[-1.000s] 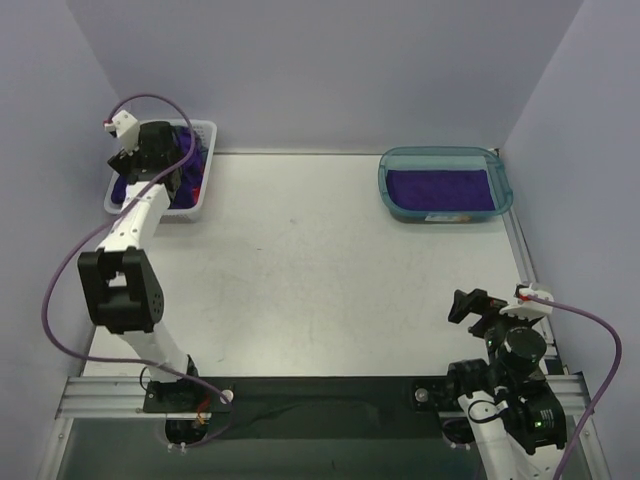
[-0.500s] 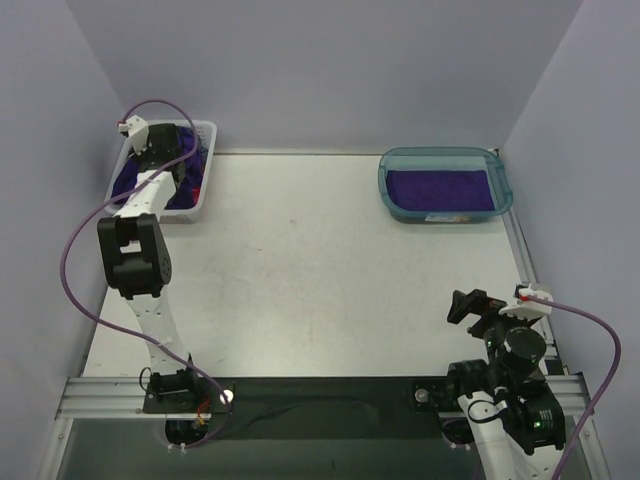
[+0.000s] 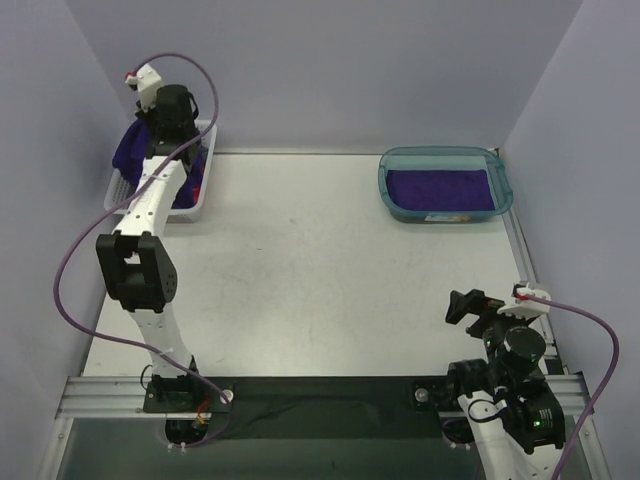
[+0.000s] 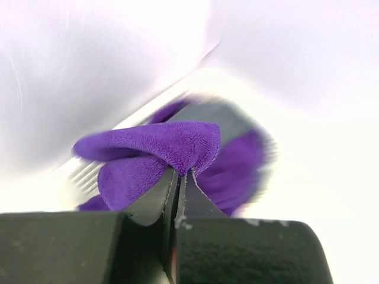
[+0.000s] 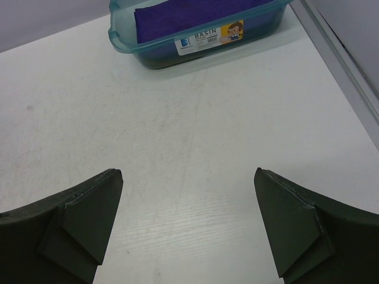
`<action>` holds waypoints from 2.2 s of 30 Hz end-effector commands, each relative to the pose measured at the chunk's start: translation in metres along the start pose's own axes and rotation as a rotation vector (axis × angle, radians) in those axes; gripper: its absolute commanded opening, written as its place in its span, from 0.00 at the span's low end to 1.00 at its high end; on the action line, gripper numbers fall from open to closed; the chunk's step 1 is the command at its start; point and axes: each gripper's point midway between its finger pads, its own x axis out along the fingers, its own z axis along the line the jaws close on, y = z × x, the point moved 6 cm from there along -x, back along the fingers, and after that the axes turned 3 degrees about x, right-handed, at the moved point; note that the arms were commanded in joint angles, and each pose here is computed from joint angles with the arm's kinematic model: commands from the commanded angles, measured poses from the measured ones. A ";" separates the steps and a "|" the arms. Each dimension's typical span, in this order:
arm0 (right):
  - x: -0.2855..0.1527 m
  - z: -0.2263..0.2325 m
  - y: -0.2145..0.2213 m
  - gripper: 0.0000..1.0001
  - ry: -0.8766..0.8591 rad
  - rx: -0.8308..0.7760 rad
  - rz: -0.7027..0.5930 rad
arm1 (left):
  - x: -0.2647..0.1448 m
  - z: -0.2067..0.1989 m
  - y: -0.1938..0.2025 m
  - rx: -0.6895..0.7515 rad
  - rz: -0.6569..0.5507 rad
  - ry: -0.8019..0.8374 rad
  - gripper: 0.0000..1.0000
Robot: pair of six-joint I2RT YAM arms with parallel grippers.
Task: Fold and stack the towels
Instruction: Grab crumpled towel, then move the towel to the center of the board, then flatten out the crumpled towel
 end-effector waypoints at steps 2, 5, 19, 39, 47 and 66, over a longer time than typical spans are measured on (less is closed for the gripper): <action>-0.017 0.003 -0.011 1.00 -0.081 0.029 -0.156 | -0.107 -0.006 -0.146 -0.205 -0.261 0.131 0.00; -0.017 0.003 -0.011 1.00 -0.091 0.026 -0.161 | -0.152 -0.017 -0.174 -0.263 -0.286 0.255 0.00; -0.015 0.008 -0.016 1.00 -0.108 -0.017 -0.125 | -0.353 -0.013 -0.144 -0.430 -0.035 0.956 0.00; 0.032 0.101 -0.008 1.00 -0.505 0.059 0.558 | -0.447 0.175 0.199 -0.170 1.005 1.229 0.84; 0.088 0.142 0.027 1.00 -0.370 -0.115 0.676 | -0.419 0.145 0.187 0.024 0.725 1.037 0.97; 0.250 0.256 0.101 0.74 -0.179 0.248 0.787 | -0.248 0.009 0.234 0.222 0.858 0.685 0.67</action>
